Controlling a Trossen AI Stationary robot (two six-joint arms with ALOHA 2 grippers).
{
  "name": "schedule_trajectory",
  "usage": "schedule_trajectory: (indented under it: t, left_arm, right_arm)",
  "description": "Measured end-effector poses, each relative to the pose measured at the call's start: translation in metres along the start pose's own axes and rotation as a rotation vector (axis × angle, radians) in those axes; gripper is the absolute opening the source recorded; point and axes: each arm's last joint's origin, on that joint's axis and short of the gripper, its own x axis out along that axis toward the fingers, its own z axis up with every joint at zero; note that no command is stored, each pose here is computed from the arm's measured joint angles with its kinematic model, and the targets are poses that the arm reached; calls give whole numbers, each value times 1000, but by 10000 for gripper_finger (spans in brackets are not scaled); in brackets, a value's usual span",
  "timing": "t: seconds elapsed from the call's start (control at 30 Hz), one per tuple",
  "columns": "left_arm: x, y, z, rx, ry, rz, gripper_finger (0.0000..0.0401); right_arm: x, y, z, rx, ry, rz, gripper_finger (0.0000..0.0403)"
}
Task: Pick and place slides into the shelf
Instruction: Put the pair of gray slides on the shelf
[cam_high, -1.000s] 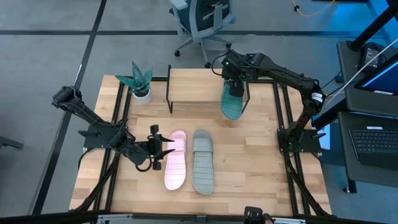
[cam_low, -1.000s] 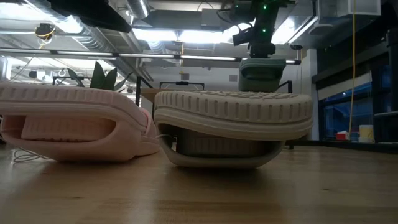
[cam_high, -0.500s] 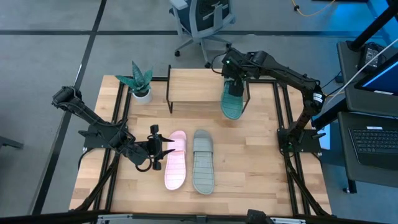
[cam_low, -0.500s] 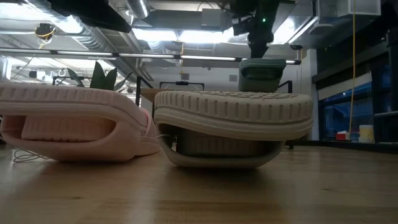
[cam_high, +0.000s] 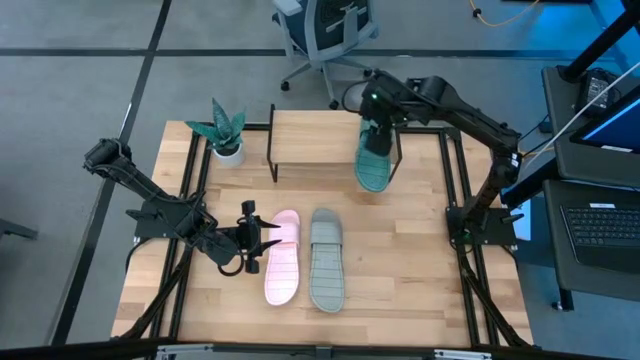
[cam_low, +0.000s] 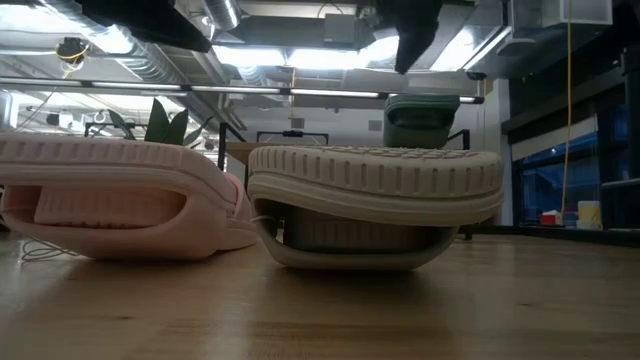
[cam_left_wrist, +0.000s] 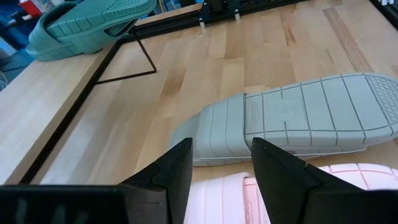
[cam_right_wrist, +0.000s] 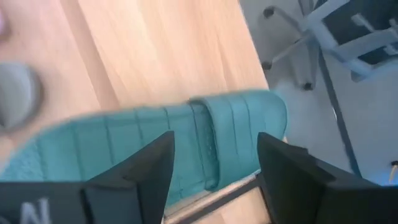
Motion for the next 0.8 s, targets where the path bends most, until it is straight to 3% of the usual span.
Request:
schedule_trajectory:
  t: [0.2,0.4,0.6,0.8]
  left_arm:
    - [0,0,1,6,-10,-1,157]
    - [0,-1,3,-6,-22,-4,157]
    - [0,-1,3,-19,-27,-6,157]
    - [-3,-4,7,-39,-65,-27,157]
  right_arm:
    - [-23,21,6,-47,-67,19,229]
    - [-52,59,2,-103,-140,-10,229]
    - [-75,107,-24,-115,-214,8,229]
    - [-58,161,-62,-161,-276,30,229]
